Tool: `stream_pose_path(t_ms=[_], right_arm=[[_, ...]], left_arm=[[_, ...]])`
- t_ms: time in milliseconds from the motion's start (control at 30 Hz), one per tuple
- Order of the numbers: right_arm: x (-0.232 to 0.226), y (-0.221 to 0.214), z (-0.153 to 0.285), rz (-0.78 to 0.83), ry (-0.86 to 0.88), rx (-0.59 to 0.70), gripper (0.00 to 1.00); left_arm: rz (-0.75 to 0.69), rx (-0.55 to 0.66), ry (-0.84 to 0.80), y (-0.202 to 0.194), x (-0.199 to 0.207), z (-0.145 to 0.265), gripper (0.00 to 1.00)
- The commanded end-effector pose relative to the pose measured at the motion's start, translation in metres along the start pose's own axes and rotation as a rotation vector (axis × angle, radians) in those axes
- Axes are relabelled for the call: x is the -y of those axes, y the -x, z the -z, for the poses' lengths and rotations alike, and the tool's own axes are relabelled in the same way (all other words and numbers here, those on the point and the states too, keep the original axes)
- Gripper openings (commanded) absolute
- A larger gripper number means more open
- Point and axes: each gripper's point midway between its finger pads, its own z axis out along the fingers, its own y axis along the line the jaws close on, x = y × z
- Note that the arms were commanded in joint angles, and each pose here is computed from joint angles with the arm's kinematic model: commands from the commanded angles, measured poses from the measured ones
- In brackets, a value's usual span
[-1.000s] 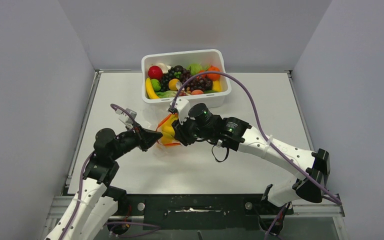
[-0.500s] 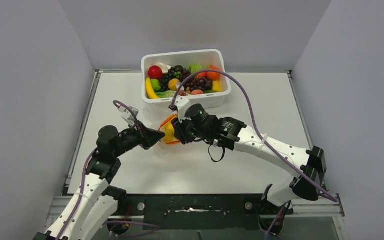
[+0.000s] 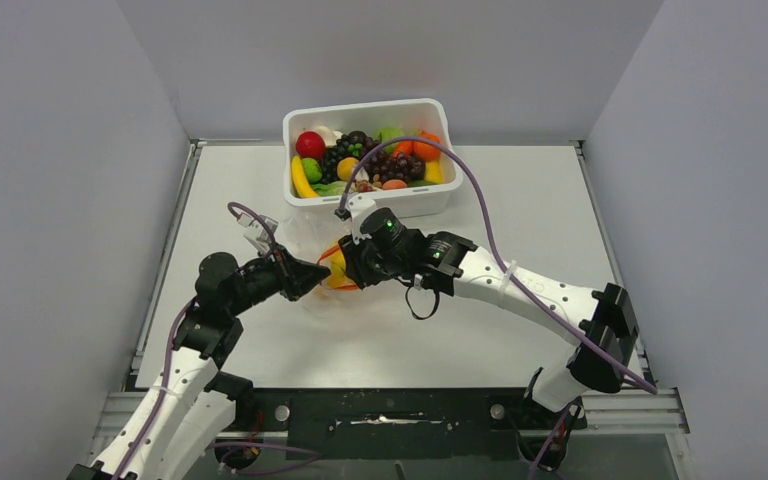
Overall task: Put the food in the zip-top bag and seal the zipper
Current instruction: Place the fake fruit in the zipper food storage bag, then adjust the zipper food storage bag at the center of the board.
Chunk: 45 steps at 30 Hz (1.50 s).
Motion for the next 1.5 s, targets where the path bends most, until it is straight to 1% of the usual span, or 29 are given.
stream_pose_path(t_ms=[0,167,267,367,467,500,700,867,967,1100,1233,1400,1467], right_arm=[[0.009,0.04,0.01,-0.06,-0.031,0.115,0.11],[0.005,0.036,0.006,-0.072,-0.007,0.108,0.12],[0.009,0.03,0.004,-0.079,-0.019,0.111,0.16],[0.01,0.025,0.004,-0.085,-0.017,0.118,0.23],[0.011,0.03,0.013,-0.098,-0.007,0.161,0.38],[0.012,0.032,0.016,-0.104,-0.005,0.175,0.41],[0.013,0.043,0.042,-0.137,0.018,0.239,0.54],[0.012,0.051,0.069,-0.172,0.055,0.301,0.57],[0.024,0.045,0.077,-0.215,0.027,0.317,0.57],[0.038,0.021,0.072,-0.312,0.006,0.299,0.57],[0.037,-0.001,0.064,-0.331,0.041,0.295,0.59],[0.039,-0.008,0.052,-0.511,0.06,0.311,0.58],[0.038,-0.01,0.047,-0.548,0.071,0.319,0.57]], left_arm=[[-0.071,0.052,-0.045,0.022,0.019,0.004,0.0],[-0.056,0.061,-0.058,0.023,0.02,0.001,0.0],[-0.043,0.067,-0.066,0.024,0.021,0.0,0.0],[-0.033,0.07,-0.071,0.025,0.021,-0.001,0.0],[-0.027,0.08,-0.068,0.026,0.019,-0.003,0.0],[-0.027,0.081,-0.065,0.026,0.018,-0.004,0.0],[-0.022,0.07,-0.053,0.029,0.018,-0.006,0.0],[-0.027,0.087,-0.048,0.033,0.018,-0.005,0.0],[-0.013,0.091,-0.054,0.034,0.021,-0.004,0.0],[-0.007,0.102,-0.079,0.037,0.029,-0.001,0.0],[-0.005,0.115,-0.083,0.041,0.034,0.003,0.0],[0.004,0.135,-0.091,0.047,0.04,0.007,0.0],[0.007,0.138,-0.091,0.047,0.04,0.007,0.0]])
